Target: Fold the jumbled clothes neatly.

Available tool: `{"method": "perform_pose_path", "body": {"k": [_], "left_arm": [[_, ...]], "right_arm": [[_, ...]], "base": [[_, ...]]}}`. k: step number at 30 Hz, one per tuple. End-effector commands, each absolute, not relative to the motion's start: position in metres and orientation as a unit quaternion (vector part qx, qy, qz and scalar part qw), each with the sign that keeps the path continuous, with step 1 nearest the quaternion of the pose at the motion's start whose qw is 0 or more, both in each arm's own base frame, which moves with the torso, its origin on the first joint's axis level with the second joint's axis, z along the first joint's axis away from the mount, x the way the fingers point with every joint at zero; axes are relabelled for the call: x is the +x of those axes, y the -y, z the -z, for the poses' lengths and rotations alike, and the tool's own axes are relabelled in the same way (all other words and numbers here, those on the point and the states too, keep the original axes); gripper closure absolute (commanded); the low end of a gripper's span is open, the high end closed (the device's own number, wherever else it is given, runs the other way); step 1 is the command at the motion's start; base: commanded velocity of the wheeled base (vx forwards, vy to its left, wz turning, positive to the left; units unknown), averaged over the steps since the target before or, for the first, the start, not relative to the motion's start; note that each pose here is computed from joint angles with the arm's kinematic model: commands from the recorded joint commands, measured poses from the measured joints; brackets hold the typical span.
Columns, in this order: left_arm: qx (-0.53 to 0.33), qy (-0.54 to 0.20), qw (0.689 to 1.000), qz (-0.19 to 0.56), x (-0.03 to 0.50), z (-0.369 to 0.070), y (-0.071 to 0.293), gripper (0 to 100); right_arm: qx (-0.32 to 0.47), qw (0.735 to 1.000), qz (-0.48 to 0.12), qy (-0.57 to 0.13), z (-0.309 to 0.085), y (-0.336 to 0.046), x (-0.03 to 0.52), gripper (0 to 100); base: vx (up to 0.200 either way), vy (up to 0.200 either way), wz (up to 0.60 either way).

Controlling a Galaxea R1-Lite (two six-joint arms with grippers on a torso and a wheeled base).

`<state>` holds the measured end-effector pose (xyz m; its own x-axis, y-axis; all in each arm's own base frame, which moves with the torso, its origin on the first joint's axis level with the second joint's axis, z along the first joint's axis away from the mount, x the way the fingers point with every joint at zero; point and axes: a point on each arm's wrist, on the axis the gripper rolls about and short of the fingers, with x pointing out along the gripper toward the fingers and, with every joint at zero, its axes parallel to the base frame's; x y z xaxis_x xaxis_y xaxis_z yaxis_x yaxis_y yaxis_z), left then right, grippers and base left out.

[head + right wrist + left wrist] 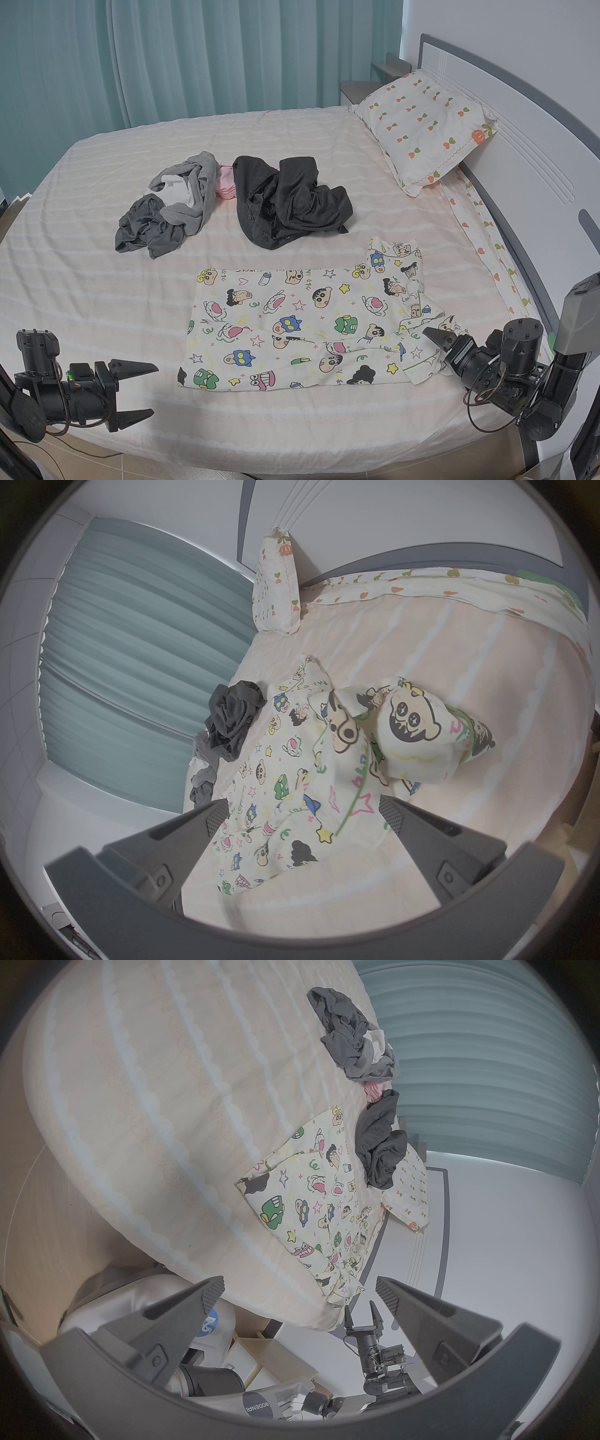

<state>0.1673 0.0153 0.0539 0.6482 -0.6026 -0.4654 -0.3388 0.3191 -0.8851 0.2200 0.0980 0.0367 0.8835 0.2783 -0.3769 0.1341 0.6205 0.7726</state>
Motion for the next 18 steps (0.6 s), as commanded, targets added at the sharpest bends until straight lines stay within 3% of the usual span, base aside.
{"method": "perform_pose_path", "body": {"k": [1, 13, 18], "left_arm": [[-0.576, -0.411, 0.7, 0.093, 0.168, -0.053, -0.015, 0], [-0.576, -0.409, 0.701, 0.093, 0.169, -0.053, -0.016, 0], [-0.575, -0.409, 0.702, 0.094, 0.172, -0.053, -0.016, 0]], "right_arm": [[0.427, 0.869, -0.034, -0.247, -0.027, -0.1, 0.222, 0], [0.414, 0.877, -0.017, -0.243, -0.013, -0.11, 0.236, 0], [0.368, 0.898, -0.015, -0.239, 0.004, -0.115, 0.255, 0]], "base": [[0.0, 0.0, 0.0], [0.0, 0.0, 0.0], [0.0, 0.0, 0.0]]}}
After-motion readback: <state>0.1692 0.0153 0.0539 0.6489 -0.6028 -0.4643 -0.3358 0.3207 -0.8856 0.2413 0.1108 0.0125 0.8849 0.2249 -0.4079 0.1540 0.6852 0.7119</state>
